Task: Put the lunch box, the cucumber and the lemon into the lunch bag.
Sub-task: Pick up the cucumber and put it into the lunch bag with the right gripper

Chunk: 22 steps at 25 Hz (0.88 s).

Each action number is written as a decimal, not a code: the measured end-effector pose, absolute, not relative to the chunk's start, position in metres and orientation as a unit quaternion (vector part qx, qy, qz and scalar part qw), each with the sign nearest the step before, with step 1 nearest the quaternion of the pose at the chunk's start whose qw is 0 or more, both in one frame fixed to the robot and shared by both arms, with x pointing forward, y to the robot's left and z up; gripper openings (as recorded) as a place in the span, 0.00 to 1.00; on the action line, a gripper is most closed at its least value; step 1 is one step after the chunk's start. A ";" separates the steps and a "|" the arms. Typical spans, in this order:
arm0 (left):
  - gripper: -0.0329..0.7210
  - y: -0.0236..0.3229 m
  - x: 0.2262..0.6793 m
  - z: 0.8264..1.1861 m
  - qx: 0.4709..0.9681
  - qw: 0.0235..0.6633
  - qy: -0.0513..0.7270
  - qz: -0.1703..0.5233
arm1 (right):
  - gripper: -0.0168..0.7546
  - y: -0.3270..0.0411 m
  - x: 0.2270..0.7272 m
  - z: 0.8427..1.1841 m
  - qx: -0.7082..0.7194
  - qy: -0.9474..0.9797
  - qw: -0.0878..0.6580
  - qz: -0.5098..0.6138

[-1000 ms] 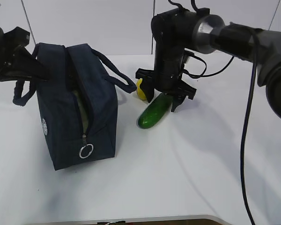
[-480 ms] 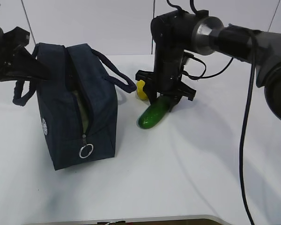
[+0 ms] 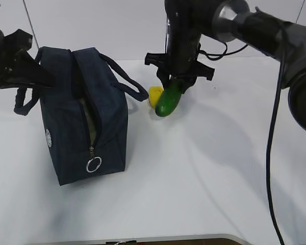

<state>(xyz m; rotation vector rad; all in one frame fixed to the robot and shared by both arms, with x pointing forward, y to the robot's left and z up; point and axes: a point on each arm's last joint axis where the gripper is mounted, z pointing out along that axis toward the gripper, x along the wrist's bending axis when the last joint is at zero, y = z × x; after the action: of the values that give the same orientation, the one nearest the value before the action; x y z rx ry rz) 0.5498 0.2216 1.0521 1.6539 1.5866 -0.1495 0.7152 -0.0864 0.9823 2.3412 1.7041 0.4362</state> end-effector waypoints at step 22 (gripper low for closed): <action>0.04 0.221 0.549 1.052 0.658 0.409 0.629 -0.062 | 0.48 -0.051 0.690 1.102 0.560 0.746 -0.009 0.361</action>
<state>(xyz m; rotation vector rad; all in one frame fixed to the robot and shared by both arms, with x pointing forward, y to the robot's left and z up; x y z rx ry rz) 0.5494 0.2213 1.0520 1.6570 1.5854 -0.1560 0.6897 -0.0514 1.1019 1.7693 2.3567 1.1410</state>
